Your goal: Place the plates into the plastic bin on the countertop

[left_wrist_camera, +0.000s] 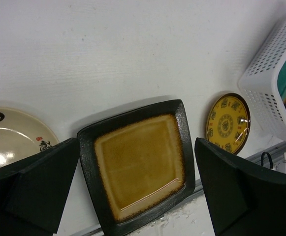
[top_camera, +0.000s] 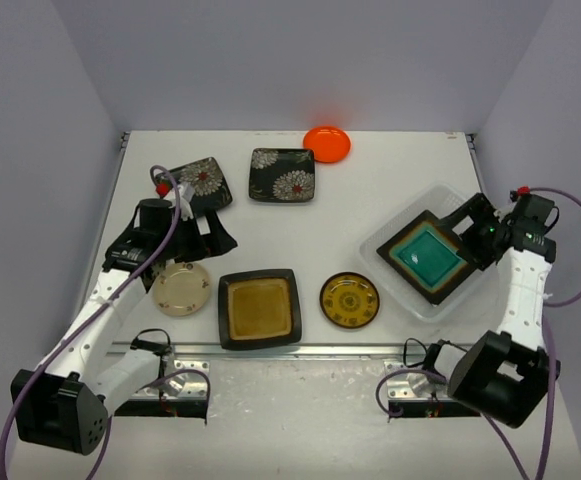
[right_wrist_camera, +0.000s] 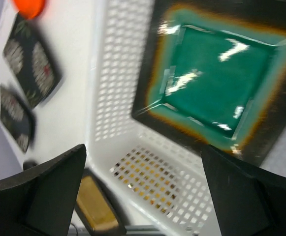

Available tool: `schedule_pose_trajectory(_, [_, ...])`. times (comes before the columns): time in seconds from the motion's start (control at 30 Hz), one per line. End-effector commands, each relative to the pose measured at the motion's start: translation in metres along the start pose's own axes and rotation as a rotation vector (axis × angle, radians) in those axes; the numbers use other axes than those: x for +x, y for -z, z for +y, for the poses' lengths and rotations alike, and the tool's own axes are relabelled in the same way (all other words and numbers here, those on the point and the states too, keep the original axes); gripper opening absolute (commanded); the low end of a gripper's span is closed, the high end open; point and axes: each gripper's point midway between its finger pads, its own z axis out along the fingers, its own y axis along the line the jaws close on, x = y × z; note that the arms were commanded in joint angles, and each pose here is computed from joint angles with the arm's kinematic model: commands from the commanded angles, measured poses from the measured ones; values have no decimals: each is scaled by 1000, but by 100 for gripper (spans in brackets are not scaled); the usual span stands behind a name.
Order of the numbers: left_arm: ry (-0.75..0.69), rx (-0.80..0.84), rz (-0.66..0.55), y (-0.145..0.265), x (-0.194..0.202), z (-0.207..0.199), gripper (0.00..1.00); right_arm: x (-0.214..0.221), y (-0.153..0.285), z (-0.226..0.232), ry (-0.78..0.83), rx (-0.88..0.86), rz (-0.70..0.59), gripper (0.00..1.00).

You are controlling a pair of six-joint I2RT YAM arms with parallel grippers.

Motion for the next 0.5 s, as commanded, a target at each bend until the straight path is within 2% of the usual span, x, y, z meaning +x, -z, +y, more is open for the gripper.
schedule_pose_trajectory(0.0, [35, 63, -11, -8, -12, -16, 100, 9, 42, 92, 280, -275, -69, 99])
schedule_pose_trajectory(0.07, [56, 67, -29, -12, -14, -16, 100, 44, 59, 125, 351, -474, 6, 99])
schedule_pose_trajectory(0.17, [90, 43, -61, -19, -23, -12, 100, 79, 83, 141, 415, -637, 53, 99])
schedule_pose_trajectory(0.37, [133, 29, -8, -43, -28, -10, 100, 118, 119, 146, 500, -825, 112, 99])
schedule_pose_trajectory(0.47, [173, -65, 0, -49, -10, 13, 100, 139, 114, 135, 506, -824, 156, 99])
